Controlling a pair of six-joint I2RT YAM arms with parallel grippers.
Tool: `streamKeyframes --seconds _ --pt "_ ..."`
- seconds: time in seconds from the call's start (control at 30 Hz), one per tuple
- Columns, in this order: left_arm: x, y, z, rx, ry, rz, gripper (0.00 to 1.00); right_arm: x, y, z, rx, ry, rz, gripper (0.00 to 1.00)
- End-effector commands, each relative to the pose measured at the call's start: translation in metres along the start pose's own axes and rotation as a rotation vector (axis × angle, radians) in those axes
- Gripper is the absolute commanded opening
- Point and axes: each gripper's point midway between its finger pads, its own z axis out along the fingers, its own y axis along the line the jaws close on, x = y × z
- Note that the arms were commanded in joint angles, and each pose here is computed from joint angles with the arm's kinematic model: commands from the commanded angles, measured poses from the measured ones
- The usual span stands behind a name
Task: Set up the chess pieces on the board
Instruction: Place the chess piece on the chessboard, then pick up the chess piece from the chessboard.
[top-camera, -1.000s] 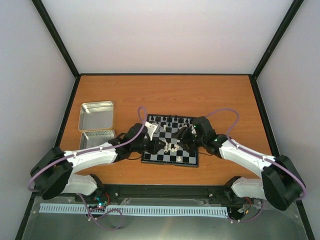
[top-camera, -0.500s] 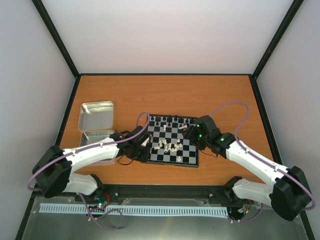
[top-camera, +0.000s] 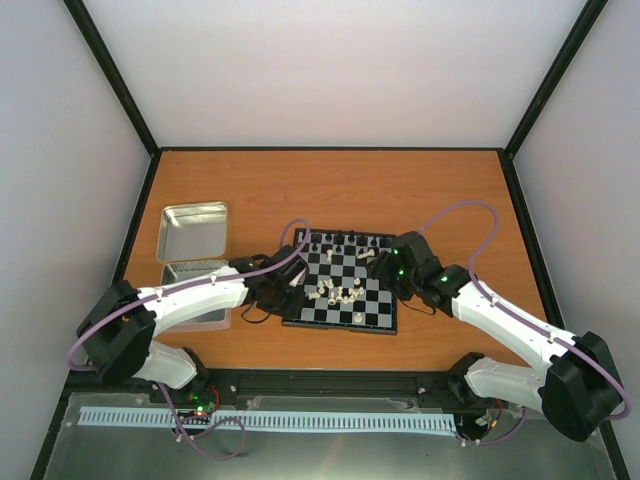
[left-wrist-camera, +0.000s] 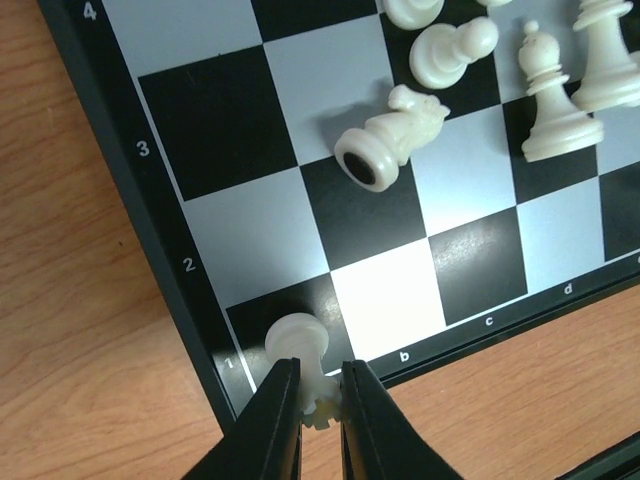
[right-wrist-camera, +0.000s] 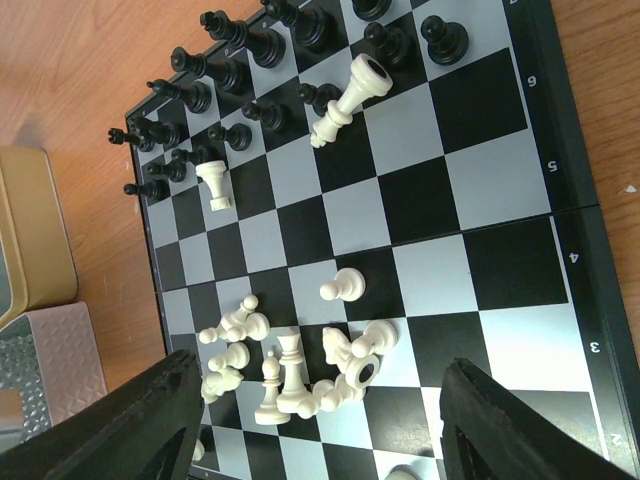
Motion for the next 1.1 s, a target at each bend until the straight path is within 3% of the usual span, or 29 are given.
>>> streamKeyframes --seconds 0.0,0.27,0.57,0.73,0.9,1.07 --pt "-0.001 0.000 -0.004 -0.024 0.013 0.033 0.10 -0.008 0.002 -0.002 0.006 -0.029 -0.001 0.65" --pt "0.000 -0.005 -0.003 -0.002 0.024 0.034 0.14 -0.008 0.000 -0.002 0.015 -0.032 -0.006 0.65" --pt "-0.024 -0.011 -0.030 0.011 -0.069 0.046 0.44 -0.013 0.000 -0.001 0.056 -0.034 -0.133 0.65" --pt "-0.055 -0.007 -0.060 0.029 -0.243 0.026 0.46 -0.004 0.002 0.016 0.101 0.064 -0.297 0.60" --pt "-0.090 0.011 -0.112 -0.044 -0.526 0.000 0.51 0.008 0.005 0.032 0.196 0.146 -0.454 0.53" --pt "-0.104 0.027 -0.173 -0.117 -0.770 -0.004 0.60 0.017 0.003 0.042 0.257 0.176 -0.505 0.43"
